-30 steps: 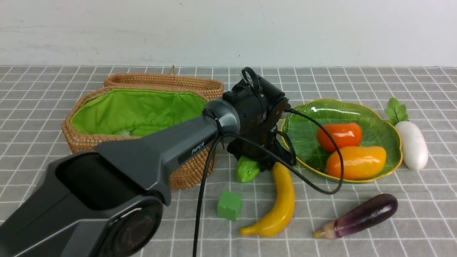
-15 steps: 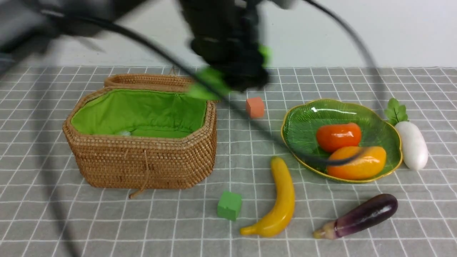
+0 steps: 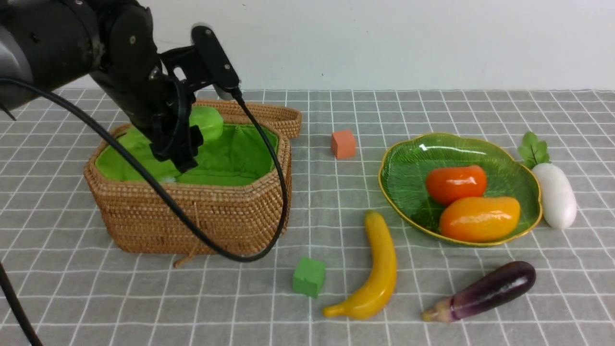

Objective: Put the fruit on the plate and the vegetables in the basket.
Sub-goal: Take a chayote with your left arm and place it on the basket on the left, then use the right arm to grab a banana and put it into the right plate

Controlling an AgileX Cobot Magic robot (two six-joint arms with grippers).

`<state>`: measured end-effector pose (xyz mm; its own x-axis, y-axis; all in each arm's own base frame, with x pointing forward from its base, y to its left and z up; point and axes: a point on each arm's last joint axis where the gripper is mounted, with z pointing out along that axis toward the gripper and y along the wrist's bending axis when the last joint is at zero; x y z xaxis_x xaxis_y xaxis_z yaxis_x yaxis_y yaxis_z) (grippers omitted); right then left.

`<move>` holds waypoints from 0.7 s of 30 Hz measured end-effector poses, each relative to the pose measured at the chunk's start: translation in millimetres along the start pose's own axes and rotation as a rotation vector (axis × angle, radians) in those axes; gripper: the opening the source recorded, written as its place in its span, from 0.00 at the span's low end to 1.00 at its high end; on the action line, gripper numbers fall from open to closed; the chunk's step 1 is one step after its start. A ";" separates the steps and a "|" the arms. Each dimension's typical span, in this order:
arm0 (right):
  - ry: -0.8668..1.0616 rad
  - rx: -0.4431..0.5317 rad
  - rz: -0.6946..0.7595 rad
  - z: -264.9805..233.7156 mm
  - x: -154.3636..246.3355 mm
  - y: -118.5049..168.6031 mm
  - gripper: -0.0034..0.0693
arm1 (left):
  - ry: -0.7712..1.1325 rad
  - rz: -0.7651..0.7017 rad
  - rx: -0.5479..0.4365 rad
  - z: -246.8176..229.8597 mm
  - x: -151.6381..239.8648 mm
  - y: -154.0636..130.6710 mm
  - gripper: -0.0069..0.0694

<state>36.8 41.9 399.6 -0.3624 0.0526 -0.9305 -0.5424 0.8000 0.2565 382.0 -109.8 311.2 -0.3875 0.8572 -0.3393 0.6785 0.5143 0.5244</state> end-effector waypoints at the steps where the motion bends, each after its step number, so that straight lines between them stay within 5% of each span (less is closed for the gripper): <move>1: 0.005 0.001 0.001 0.8 0.1 -0.2 0.22 | -0.003 -0.013 -0.010 1.1 -0.4 0.7 0.84; 6: 0.090 0.005 0.013 12.1 1.7 -2.9 0.23 | 0.010 -0.105 -0.027 -3.3 1.4 2.8 0.96; 11: 0.273 0.025 0.030 40.0 -6.0 -9.1 0.23 | 0.007 -0.336 -0.006 -42.8 -1.0 -3.3 0.82; 14: 0.426 0.047 0.064 77.8 -14.8 -18.8 0.23 | -0.139 -0.527 0.016 -103.8 -17.8 -21.0 0.48; 15: 0.470 0.055 0.077 91.5 -16.1 -22.8 0.23 | -0.194 -0.559 0.035 -129.9 -21.2 -29.9 0.30; 17: 0.546 0.068 0.104 117.8 -15.8 -30.8 0.23 | -0.260 -0.567 0.069 -165.1 -19.3 -46.6 0.14; 21: 0.717 0.103 0.180 180.5 1.2 -52.9 0.24 | -0.356 -0.583 0.163 -212.8 10.0 -85.1 0.07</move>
<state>201.9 107.6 337.8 -0.8634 -0.1863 -0.4689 -0.3672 0.8694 0.3307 187.6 -139.2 429.4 -0.5080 0.3674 -0.7791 0.5179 0.8530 0.0645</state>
